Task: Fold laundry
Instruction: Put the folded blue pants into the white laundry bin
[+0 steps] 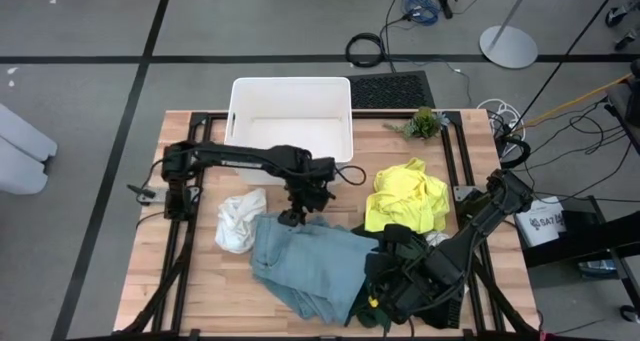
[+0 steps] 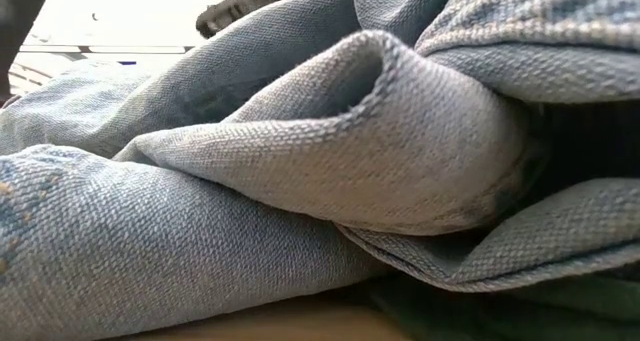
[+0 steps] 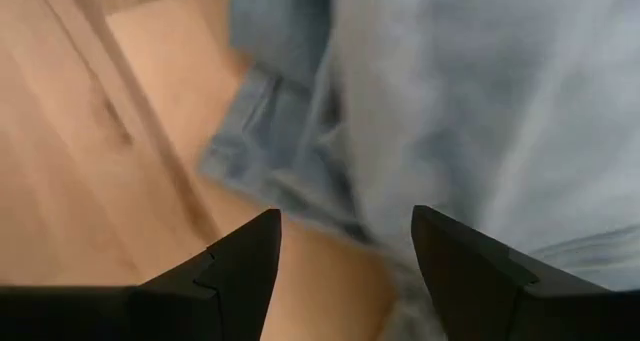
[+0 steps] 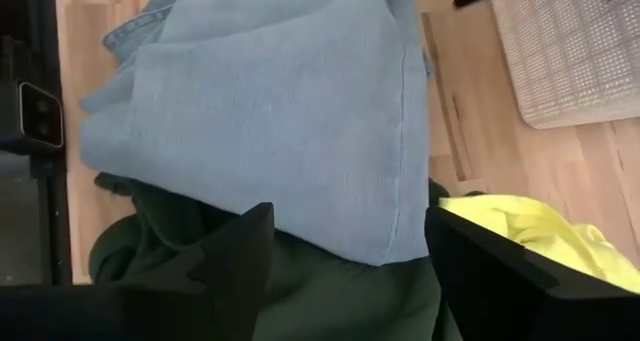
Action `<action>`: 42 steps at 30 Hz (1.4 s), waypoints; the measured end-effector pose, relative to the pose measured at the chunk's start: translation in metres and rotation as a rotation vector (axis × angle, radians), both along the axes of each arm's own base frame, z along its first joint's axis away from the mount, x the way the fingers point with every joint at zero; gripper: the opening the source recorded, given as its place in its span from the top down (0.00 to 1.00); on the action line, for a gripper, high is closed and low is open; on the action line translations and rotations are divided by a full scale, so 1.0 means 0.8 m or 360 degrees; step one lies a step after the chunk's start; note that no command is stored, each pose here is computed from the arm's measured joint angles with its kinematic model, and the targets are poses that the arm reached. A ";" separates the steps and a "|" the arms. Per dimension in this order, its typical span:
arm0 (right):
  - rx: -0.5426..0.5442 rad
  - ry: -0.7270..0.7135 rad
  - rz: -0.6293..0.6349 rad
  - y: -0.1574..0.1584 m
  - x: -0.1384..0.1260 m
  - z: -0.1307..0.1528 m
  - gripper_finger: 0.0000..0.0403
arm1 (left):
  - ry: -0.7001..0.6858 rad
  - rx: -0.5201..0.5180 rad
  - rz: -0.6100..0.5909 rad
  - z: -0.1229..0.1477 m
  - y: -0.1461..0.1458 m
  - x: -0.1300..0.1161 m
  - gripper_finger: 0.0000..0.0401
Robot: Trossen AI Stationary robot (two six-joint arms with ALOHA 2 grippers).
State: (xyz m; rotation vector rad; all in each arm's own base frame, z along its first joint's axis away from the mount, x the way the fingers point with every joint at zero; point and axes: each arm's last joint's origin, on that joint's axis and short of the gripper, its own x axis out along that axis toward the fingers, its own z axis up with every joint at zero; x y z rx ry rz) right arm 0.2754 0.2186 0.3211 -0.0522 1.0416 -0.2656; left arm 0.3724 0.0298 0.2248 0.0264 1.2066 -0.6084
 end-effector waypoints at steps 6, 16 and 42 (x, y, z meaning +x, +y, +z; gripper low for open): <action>0.0002 -0.0025 0.0001 0.002 0.000 0.001 0.39 | 0.0076 0.0095 -0.0033 -0.034 0.002 0.013 0.41; -0.0021 0.0016 0.0038 0.000 0.004 -0.018 0.39 | 0.0170 0.0329 -0.0133 -0.089 -0.019 0.032 0.41; 0.0037 0.0078 -0.0019 -0.012 0.013 -0.029 0.39 | 0.0282 0.0516 -0.0190 -0.135 -0.036 0.041 0.62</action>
